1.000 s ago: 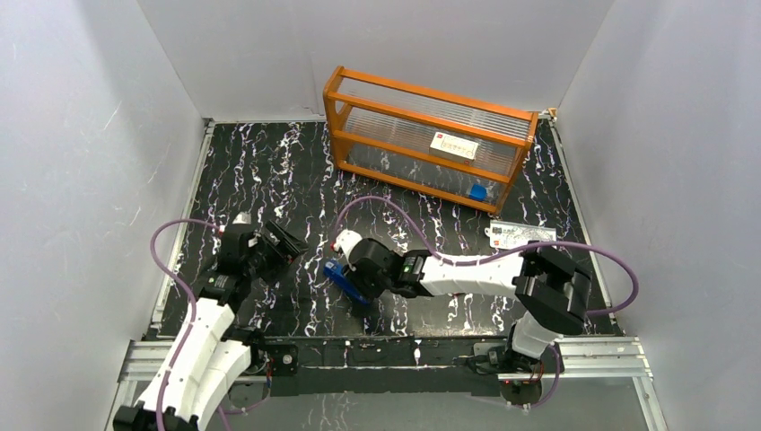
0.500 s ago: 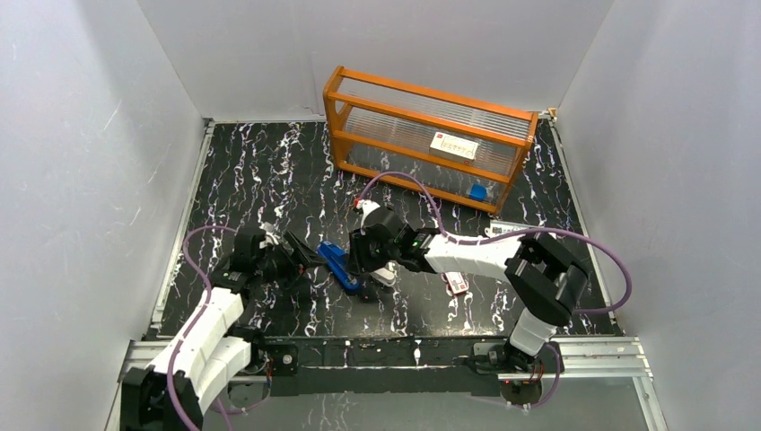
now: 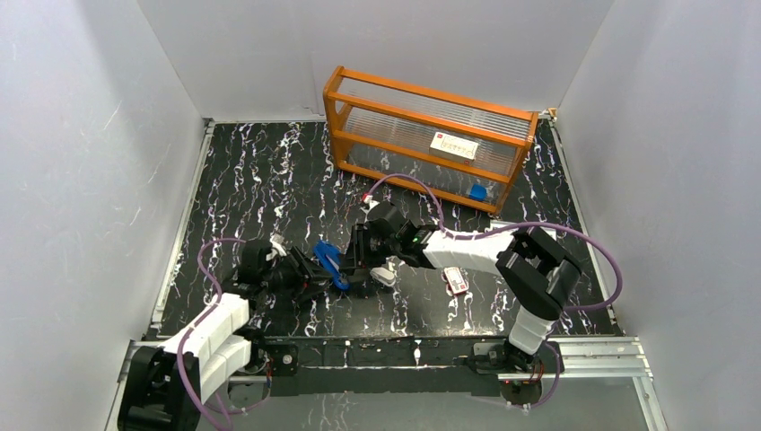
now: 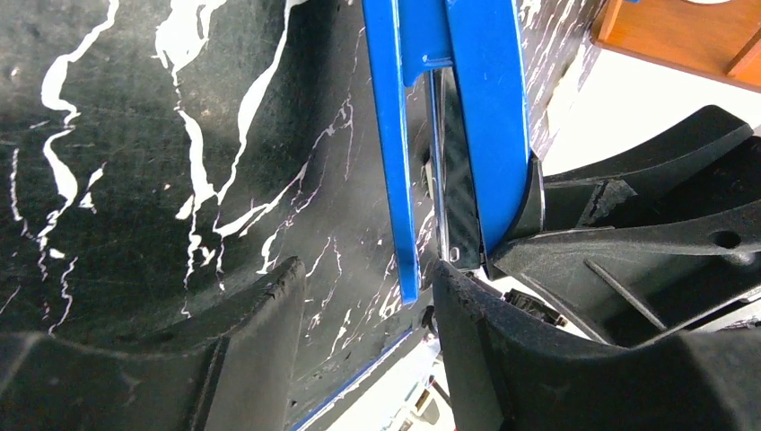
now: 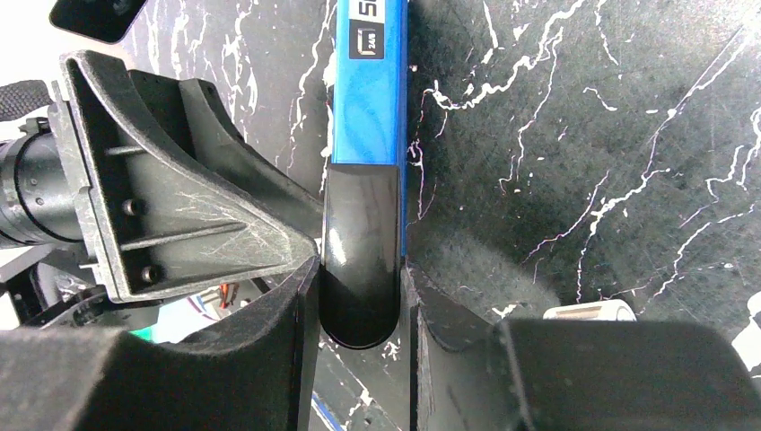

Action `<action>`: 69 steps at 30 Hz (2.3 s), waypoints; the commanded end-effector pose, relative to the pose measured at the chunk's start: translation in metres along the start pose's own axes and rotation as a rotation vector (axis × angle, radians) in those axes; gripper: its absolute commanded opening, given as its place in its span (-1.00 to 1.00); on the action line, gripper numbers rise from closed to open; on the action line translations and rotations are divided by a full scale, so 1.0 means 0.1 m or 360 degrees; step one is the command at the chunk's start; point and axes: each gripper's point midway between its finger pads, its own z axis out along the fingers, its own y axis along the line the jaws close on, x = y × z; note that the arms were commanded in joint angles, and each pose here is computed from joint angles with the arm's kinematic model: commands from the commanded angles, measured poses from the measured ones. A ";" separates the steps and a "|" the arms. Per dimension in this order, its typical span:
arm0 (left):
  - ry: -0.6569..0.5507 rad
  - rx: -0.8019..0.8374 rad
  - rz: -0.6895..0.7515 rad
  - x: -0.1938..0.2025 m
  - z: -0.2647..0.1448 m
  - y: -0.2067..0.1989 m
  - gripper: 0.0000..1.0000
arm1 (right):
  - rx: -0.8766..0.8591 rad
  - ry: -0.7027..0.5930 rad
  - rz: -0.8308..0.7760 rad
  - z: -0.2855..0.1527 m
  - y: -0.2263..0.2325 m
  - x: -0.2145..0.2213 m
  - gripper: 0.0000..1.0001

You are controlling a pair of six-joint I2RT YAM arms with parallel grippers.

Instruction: Load the staples into the stapler

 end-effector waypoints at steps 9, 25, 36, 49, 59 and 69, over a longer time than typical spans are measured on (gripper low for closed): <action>0.0046 0.0121 0.0041 -0.02 0.15 -0.12 -0.20 | -0.0256 -0.0051 0.0083 -0.02 0.39 -0.17 -0.62; 0.0010 -0.0015 0.0097 -0.04 0.13 0.04 -1.00 | -0.0202 -0.0104 -0.0025 -0.22 0.32 -0.37 -0.61; 0.0038 -0.0011 0.0139 0.01 0.09 0.03 -1.00 | -0.0112 -0.0046 -0.0245 -0.34 0.08 -0.64 -0.55; 0.0116 0.0120 0.0352 0.14 0.03 -0.20 -1.00 | 0.0098 0.0093 -0.0611 -0.36 -0.18 -0.97 -0.40; 0.0098 0.0092 0.0627 0.37 0.08 -0.15 -1.00 | 0.0060 0.0119 -0.0724 -0.60 -0.09 -1.15 -0.40; 0.0073 0.0179 0.0863 0.45 0.07 -0.23 -1.00 | 0.0059 0.0092 -0.0823 -0.98 0.02 -1.31 -0.43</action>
